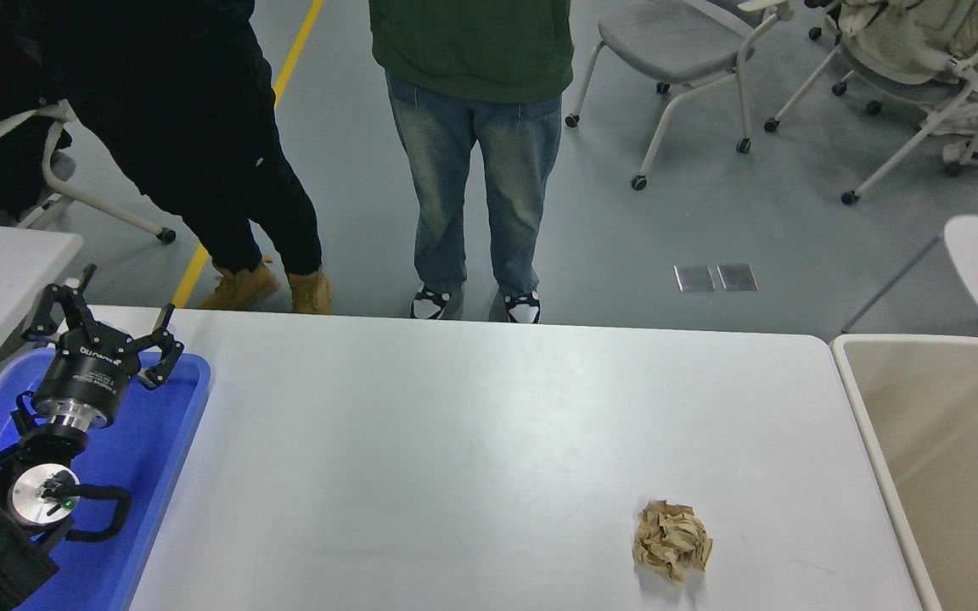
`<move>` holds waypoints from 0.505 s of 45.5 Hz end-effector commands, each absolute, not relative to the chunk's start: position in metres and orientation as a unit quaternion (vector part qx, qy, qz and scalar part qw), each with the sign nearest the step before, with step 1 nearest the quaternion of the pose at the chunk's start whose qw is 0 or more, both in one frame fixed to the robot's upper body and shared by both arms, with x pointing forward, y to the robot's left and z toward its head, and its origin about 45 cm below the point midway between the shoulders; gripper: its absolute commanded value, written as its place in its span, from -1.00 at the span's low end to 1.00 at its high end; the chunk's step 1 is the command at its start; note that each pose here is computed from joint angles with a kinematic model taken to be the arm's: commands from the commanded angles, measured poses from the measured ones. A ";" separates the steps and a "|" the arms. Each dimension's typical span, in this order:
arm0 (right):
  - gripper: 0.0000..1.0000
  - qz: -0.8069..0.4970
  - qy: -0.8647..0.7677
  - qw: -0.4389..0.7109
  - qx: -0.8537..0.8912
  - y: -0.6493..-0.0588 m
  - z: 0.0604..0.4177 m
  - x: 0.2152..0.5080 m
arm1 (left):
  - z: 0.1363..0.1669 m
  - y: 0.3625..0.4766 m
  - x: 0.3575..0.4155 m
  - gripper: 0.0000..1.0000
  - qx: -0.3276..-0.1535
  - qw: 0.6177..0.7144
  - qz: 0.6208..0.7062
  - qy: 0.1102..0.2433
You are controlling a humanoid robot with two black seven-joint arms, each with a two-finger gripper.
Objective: Clean the table surface
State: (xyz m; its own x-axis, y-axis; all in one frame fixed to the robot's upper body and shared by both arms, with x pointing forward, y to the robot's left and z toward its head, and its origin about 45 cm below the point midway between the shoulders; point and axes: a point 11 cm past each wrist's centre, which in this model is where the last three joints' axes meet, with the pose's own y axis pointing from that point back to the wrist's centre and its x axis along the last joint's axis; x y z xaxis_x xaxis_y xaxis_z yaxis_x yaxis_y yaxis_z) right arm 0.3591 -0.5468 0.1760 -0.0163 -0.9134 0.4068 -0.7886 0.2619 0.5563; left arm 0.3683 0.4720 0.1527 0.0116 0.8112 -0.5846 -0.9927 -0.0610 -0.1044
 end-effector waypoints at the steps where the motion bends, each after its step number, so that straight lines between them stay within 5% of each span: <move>1: 1.00 -0.129 -0.704 0.210 0.666 -0.469 0.174 0.389 | 0.1526 0.472 0.3683 1.00 -0.259 0.662 0.681 0.175; 23: 1.00 -0.264 -0.662 -0.036 0.701 -0.300 0.128 0.414 | 0.1526 0.472 0.3684 1.00 -0.259 0.663 0.681 0.175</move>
